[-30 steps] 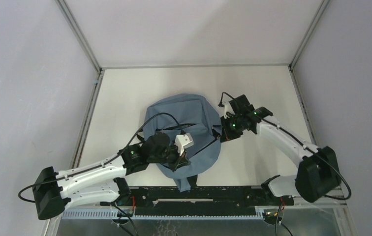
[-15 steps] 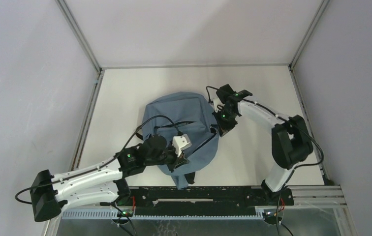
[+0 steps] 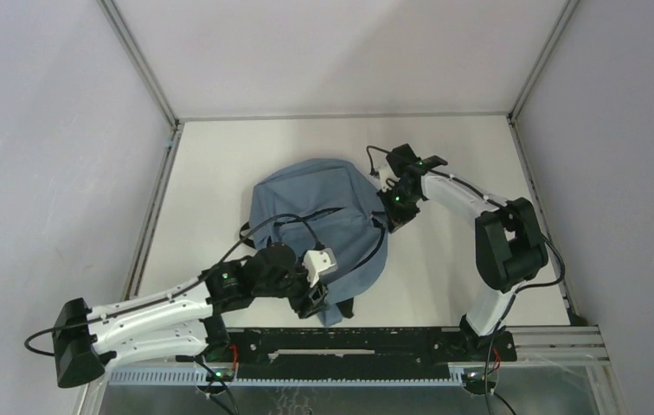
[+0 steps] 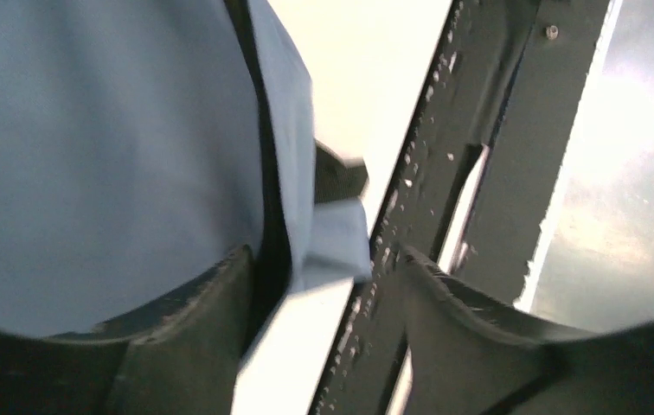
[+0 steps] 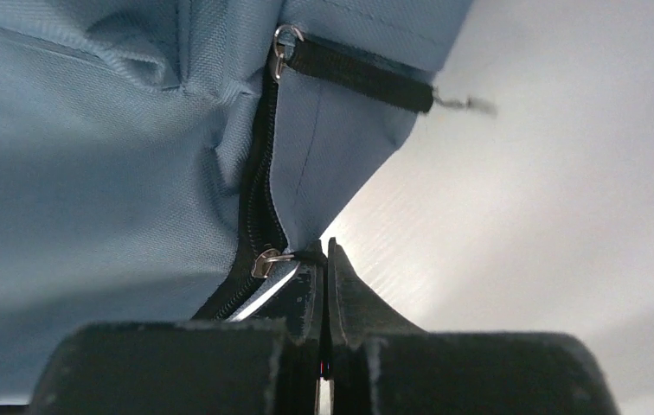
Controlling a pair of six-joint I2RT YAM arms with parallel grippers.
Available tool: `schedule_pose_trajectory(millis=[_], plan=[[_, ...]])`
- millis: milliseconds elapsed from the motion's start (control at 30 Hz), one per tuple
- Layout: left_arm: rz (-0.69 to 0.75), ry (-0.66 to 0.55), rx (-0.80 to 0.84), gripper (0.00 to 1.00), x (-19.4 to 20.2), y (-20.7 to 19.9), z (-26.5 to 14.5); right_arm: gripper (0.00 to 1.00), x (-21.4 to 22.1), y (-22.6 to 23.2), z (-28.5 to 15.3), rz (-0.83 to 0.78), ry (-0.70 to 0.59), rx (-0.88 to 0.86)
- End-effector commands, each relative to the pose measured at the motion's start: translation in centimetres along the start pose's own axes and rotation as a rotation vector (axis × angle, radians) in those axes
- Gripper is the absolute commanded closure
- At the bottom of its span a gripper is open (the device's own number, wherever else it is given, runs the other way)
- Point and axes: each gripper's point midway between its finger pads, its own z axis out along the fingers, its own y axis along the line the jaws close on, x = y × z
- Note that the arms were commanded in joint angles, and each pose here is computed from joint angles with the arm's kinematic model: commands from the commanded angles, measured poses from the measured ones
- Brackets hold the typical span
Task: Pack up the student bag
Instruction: Zip the student bag at the center of the board.
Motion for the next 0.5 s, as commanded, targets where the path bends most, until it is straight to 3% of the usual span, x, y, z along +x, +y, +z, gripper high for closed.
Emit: schedule_pose_trajectory(millis=[0, 200, 467], plan=[[0.018, -0.016, 0.002, 0.3, -3.5, -0.6, -0.4, 1.0, -5.7, 0.2, -4.3, -0.098, -0.28, 0.074], [-0.019, -0.192, -0.044, 0.28, -10.2, 0.4, 2.8, 1.0, -5.4, 3.0, -4.6, -0.139, -0.3, 0.032], [-0.113, -0.139, -0.11, 0.29, -12.1, 1.8, 7.1, 1.0, -4.7, 2.3, -5.2, -0.106, -0.293, 0.045]])
